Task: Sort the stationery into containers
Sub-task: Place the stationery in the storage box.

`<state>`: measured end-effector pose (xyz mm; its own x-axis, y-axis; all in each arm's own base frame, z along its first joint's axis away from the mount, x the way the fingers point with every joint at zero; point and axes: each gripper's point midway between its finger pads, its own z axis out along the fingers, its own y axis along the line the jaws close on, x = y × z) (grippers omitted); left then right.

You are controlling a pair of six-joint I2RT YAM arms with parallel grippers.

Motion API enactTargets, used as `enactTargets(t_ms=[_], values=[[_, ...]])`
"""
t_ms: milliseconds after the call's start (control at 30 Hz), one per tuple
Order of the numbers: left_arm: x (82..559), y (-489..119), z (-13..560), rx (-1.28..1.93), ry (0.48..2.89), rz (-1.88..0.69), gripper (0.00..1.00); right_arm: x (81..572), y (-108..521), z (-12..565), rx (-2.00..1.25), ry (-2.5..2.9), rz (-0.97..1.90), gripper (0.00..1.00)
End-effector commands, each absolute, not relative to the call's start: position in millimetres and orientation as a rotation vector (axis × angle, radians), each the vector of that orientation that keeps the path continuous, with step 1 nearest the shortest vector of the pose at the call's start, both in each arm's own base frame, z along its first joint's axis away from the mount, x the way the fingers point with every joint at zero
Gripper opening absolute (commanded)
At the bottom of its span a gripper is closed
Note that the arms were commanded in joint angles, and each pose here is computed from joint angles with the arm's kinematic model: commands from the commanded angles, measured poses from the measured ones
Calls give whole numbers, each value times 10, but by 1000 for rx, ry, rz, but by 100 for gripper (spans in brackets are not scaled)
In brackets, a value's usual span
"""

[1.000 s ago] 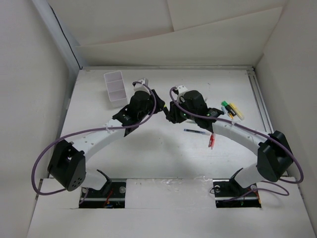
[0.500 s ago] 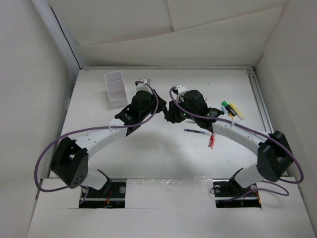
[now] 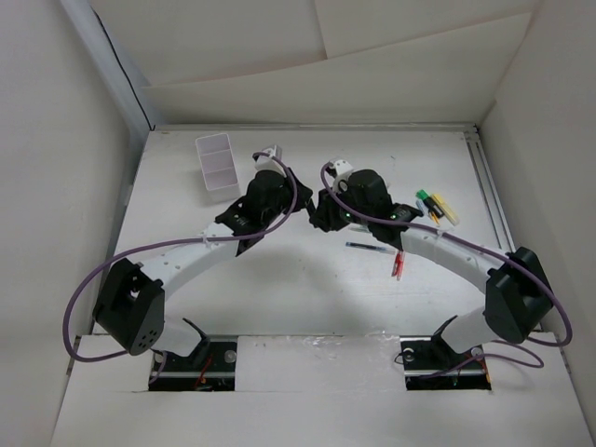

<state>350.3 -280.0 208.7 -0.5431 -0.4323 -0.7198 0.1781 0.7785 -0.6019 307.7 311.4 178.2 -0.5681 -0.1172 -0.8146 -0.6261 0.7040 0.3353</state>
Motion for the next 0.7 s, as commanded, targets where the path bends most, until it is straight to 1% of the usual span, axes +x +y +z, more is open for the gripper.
enactTargets(t_ms=[0, 100, 167, 200, 367, 400, 433, 500, 533, 600, 667], values=[[3554, -2707, 2314, -213, 1938, -773, 0, 3059, 3170, 2136, -587, 1963, 869, 40], [3545, -2669, 2276, -223, 1934, -760, 0, 3032, 3118, 2156, -584, 1957, 873, 49], [3571, -2612, 2316, -246, 1915, -737, 0, 3009, 3100, 2157, -584, 1955, 874, 53], [3583, -2622, 2307, -246, 1922, -732, 0, 3031, 3060, 2206, -572, 1944, 870, 56], [3644, -2536, 2358, -276, 1902, -675, 0, 3018, 3001, 2267, -560, 1921, 869, 68], [3699, -2483, 2441, -296, 1885, -663, 0, 3018, 3000, 2248, -560, 1920, 869, 68], [3709, -2463, 2443, -305, 1880, -653, 0, 3002, 2993, 2303, -550, 1909, 878, 69], [3822, -2268, 2447, -363, 1855, -593, 0, 2964, 2964, 2351, -549, 1895, 880, 70], [3883, -2230, 2456, -386, 1850, -589, 0, 2935, 2942, 2372, -549, 1887, 882, 71], [4019, -2108, 2574, -426, 1814, -569, 0, 2971, 2875, 2366, -523, 1888, 855, 71], [4166, -1903, 2568, -486, 1795, -503, 0, 2959, 2871, 2403, -512, 1883, 864, 71]])
